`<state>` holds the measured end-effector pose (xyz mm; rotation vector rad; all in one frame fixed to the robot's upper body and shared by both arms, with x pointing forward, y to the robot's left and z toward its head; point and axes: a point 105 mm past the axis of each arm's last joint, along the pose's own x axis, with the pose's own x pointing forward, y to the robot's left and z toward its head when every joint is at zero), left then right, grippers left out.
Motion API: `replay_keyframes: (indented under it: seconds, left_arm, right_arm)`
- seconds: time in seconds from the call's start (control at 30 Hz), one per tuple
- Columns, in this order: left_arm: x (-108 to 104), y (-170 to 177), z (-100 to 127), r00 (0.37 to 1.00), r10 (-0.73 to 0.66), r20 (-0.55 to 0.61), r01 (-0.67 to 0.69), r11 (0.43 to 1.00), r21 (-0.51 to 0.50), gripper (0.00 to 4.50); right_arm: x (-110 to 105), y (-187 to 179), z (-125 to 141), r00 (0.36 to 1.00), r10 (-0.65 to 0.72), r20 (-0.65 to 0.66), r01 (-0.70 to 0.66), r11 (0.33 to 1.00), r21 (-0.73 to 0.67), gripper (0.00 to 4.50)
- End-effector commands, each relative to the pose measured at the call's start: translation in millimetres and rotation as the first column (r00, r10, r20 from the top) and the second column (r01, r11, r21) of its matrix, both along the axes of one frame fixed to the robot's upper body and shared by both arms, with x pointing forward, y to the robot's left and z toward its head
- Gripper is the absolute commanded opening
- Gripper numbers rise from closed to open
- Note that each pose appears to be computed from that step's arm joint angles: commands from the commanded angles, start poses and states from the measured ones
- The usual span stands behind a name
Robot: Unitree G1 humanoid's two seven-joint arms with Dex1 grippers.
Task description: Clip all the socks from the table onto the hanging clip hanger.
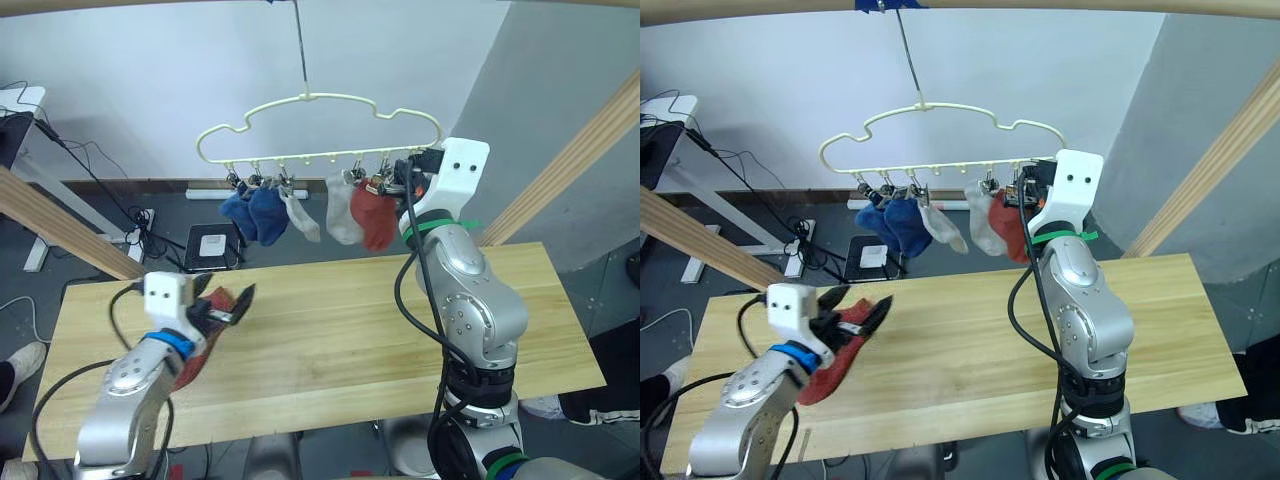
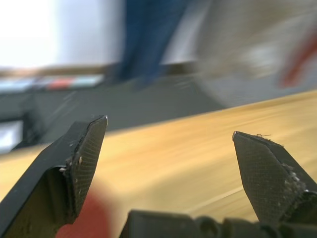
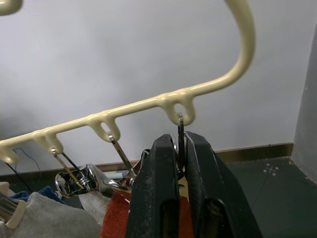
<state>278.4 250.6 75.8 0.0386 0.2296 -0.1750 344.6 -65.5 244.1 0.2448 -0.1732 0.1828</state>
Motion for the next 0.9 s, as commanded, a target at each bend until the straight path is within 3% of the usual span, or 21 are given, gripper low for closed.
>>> replay_keyframes:
  seconds: [0.03,0.17,0.5,0.7,0.9]
  left_arm:
    - [-6.5,20.4,-21.8,0.993,0.060,-0.099,-0.056,0.997,0.045,4.48]
    - [-8.0,34.9,-32.9,0.987,0.103,-0.121,-0.089,0.990,0.112,4.48]
    - [-9.1,42.9,-65.7,0.952,0.124,-0.279,-0.122,0.992,0.024,4.48]
    - [-10.3,42.7,-72.9,0.940,0.116,-0.321,-0.123,0.992,-0.002,4.48]
    - [-12.8,42.3,-77.5,0.931,0.121,-0.346,-0.129,0.992,0.000,2.88]
  right_arm:
    - [-9.0,9.3,25.7,0.995,0.032,0.090,-0.037,0.998,0.046,0.00]
    - [-8.9,9.5,26.2,0.995,0.033,0.092,-0.038,0.998,0.043,0.00]
    - [-9.2,10.9,27.6,0.995,0.040,0.096,-0.043,0.998,0.035,0.00]
    - [-9.9,11.7,27.9,0.994,0.040,0.097,-0.043,0.999,0.030,0.00]
    - [-10.3,11.7,28.1,0.995,0.037,0.098,-0.039,0.999,0.026,0.00]
